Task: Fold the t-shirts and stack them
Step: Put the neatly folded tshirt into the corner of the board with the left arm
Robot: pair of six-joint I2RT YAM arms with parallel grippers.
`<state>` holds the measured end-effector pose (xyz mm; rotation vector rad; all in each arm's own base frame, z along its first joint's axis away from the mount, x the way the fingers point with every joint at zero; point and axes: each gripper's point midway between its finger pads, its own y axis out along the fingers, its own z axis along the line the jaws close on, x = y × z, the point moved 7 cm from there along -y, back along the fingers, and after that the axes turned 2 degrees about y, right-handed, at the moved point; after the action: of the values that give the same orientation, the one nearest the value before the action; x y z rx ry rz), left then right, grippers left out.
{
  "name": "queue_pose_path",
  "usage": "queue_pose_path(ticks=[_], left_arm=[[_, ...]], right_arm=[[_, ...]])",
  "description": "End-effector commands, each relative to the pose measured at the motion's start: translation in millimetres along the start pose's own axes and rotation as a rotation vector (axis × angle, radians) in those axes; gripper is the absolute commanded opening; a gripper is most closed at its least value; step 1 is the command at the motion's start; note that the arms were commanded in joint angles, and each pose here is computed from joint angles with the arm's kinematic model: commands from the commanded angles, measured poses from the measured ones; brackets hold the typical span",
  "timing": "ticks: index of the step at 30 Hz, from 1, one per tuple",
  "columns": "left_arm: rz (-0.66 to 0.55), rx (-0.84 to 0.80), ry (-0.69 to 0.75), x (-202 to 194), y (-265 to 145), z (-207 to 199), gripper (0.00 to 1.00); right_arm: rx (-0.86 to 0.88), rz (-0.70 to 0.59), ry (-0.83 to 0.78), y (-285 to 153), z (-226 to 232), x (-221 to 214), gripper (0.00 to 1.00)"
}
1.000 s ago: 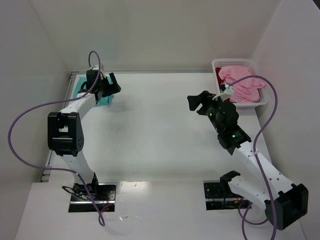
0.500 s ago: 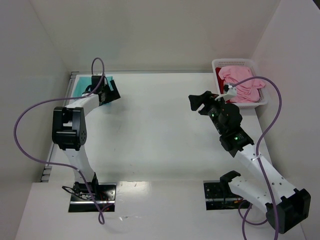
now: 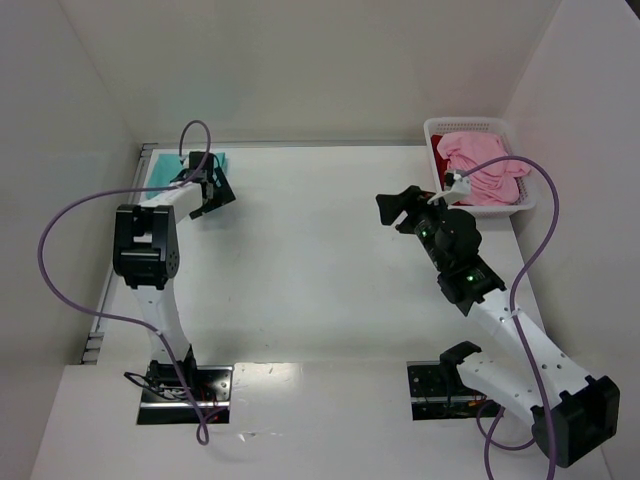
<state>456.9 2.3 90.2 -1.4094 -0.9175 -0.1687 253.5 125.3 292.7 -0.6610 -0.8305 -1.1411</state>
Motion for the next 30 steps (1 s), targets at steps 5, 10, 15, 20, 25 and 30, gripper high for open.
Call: queue_pose_path(ticks=[5, 10, 15, 20, 25, 30], left_arm=[[-0.024, 0.045, -0.043, 21.7, 10.1, -0.7, 0.94], [-0.024, 0.089, -0.045, 28.5, 18.8, 9.5, 0.96], [-0.005, 0.109, -0.055, 27.5, 28.0, 24.5, 0.96], [-0.012, 0.107, -0.052, 36.4, 35.1, 29.9, 0.96], [-0.016, 0.084, -0.026, 42.8, 44.7, 24.7, 0.96], [-0.017, 0.037, -0.009, 48.7, 47.5, 17.8, 0.96]], right_arm=[[0.039, -0.071, 0.006, -1.5, 9.2, 13.1, 0.76], [0.025, -0.068, -0.005, 0.9, 6.7, 11.2, 0.76], [0.015, -0.052, -0.007, 4.5, 4.6, 6.9, 0.76], [0.015, -0.051, -0.008, 6.6, 5.5, 7.8, 0.76], [0.015, -0.051, -0.008, 8.4, 6.6, 8.9, 0.76], [0.000, -0.048, -0.009, 12.6, 5.4, 8.2, 0.76]])
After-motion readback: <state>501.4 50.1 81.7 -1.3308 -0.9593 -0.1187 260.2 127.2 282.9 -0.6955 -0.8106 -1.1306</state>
